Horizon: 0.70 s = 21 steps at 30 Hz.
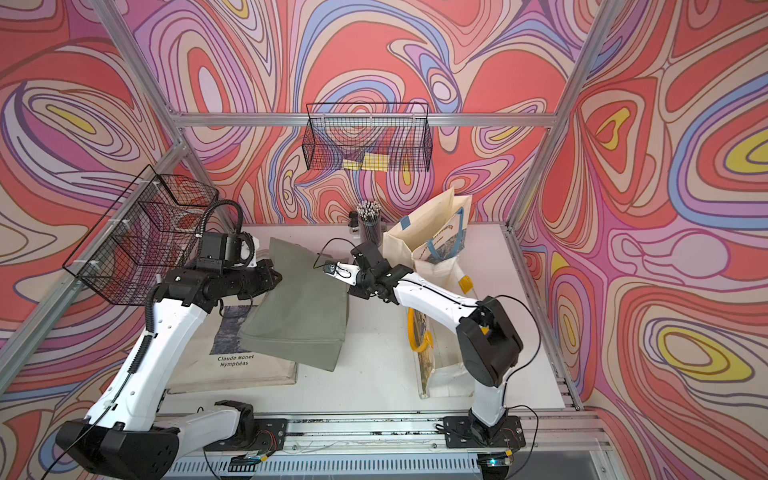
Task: Put away the canvas bag
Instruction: Place the canvas bag at the center of the board.
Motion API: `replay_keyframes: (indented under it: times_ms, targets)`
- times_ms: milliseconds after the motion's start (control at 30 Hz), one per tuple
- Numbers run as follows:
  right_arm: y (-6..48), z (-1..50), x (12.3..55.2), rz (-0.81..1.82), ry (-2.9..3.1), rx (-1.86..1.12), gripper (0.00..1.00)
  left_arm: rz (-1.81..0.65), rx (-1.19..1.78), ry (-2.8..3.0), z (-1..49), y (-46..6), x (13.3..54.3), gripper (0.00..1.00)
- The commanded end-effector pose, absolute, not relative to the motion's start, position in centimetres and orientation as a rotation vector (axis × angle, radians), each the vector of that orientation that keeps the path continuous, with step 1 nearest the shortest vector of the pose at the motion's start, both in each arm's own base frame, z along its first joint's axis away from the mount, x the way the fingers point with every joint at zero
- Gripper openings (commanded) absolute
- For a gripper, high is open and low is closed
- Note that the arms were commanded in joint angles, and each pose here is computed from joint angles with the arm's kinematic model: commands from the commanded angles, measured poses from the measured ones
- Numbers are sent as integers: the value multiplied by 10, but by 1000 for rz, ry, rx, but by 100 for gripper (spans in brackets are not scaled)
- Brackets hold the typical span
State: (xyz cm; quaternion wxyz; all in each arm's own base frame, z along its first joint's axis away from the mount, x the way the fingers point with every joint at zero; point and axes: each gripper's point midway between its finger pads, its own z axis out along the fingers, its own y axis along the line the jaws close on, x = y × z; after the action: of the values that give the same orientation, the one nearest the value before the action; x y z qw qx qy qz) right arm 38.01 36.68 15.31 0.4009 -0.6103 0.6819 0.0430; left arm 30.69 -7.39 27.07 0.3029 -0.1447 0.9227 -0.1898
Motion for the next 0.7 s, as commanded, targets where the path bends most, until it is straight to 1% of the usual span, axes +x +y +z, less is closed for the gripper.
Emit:
replay_keyframes:
  times_ms: [0,100,167,333,467,600,667]
  targets:
    - [402,144,373,225,1724,-1532,0,-382,-394,2424,275,-45,296,0]
    - [414,141,378,243,1748,-1502,0,-259,-425,2451,267,-18,289,0]
    - [419,141,380,254,1748,-1481,0,-219,-451,2472,259,-5,286,0]
    - [434,139,376,319,1752,-1465,0,-175,-500,2476,249,15,283,0]
    - [448,137,369,393,1782,-1445,0,-135,-458,2500,244,26,284,0]
    - [456,135,359,459,1854,-1402,0,-161,-394,2595,225,32,289,0]
    - [457,130,350,499,1887,-1397,0,-115,-381,2630,216,40,292,0]
